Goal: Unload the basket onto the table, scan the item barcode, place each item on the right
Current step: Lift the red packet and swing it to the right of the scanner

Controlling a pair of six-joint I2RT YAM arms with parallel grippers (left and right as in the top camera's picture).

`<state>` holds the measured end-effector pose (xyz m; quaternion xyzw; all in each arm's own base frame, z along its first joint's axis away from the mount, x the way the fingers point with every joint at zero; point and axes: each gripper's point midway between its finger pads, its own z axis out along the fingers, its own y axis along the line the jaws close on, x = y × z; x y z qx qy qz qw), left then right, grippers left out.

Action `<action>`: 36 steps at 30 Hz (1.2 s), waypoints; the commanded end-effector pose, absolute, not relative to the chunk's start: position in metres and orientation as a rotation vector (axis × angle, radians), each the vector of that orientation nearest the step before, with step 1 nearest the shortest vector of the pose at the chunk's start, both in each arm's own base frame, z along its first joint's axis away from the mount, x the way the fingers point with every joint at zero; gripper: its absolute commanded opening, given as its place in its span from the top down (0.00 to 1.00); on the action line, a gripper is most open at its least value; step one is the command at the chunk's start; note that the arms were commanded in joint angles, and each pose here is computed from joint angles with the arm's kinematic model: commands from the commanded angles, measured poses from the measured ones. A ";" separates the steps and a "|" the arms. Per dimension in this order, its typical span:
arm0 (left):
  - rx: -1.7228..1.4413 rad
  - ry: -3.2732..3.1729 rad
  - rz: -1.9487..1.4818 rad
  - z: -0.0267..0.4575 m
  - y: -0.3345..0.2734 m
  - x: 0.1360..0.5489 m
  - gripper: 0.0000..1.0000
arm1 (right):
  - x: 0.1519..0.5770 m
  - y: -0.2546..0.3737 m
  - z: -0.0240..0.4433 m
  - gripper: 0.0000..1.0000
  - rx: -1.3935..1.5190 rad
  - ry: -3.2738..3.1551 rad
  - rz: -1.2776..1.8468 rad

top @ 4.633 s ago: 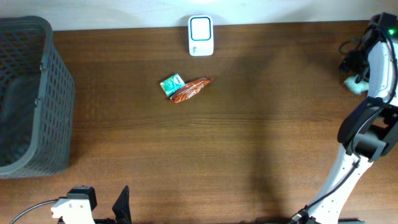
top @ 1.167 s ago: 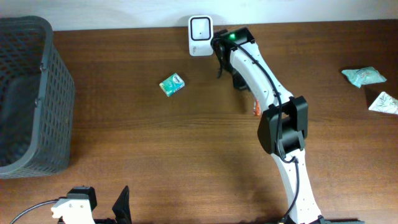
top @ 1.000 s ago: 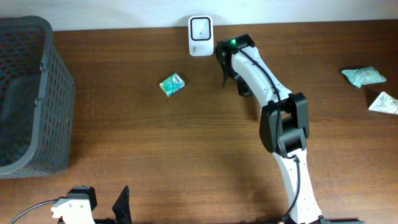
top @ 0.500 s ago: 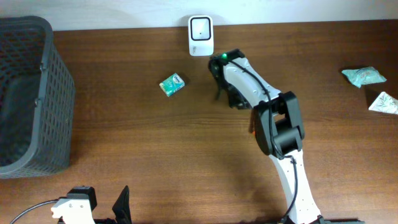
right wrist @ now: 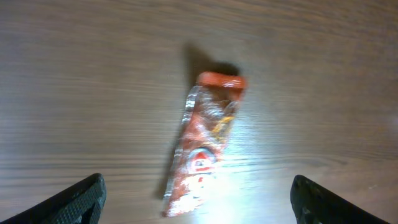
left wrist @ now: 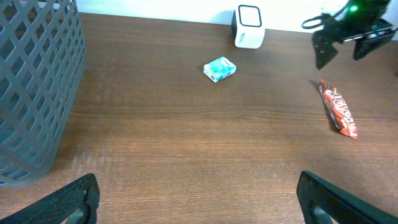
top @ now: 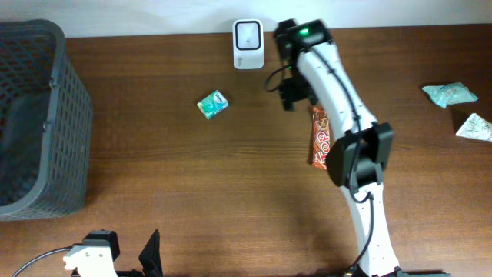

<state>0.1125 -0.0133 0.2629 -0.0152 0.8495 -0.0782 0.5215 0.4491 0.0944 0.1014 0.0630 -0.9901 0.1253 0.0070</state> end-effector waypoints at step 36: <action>-0.046 2.028 -0.182 0.263 -0.012 0.112 0.01 | 0.383 0.043 0.048 0.00 -0.078 -3.046 -0.175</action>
